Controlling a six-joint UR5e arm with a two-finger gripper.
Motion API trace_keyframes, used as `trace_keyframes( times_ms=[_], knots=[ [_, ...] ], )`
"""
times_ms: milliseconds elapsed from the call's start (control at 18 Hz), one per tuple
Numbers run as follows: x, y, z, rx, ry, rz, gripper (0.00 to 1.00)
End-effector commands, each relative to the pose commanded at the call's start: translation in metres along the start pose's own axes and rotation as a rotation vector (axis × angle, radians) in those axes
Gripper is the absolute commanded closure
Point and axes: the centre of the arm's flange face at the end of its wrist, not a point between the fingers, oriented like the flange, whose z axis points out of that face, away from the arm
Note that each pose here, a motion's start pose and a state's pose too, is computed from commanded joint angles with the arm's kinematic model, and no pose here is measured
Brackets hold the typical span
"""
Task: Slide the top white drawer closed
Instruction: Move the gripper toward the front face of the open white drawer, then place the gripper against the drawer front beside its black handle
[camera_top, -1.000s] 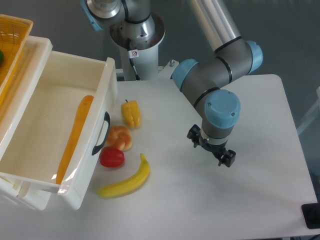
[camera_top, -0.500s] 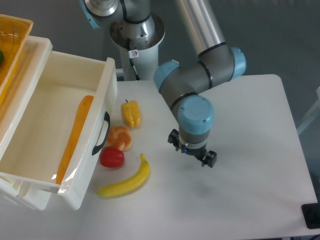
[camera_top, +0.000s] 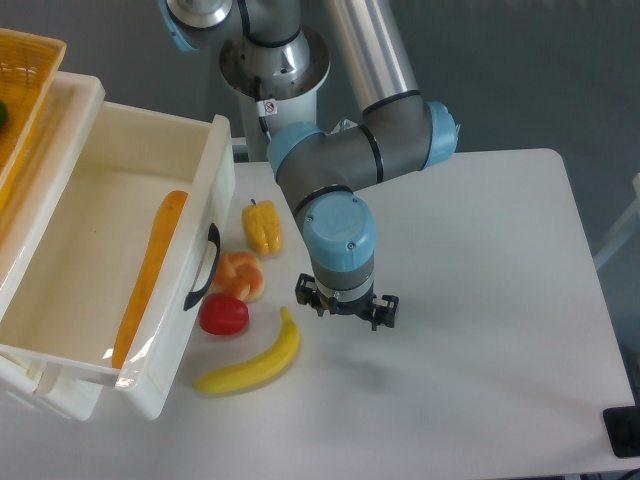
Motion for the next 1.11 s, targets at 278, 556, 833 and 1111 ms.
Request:
trace_keyframes(
  times_ms=[278, 556, 833, 1111],
  knots=[
    [0.010, 0.003, -0.027, 0.111, 0.180, -0.022, 1.00],
    [0.035, 0.022, -0.038, 0.046, 0.381, 0.101, 1.00],
    [0.053, 0.031, -0.050, 0.038, 0.500, 0.106, 1.00],
    [0.069, 0.031, -0.064, 0.075, 0.574, 0.106, 1.00]
  ],
)
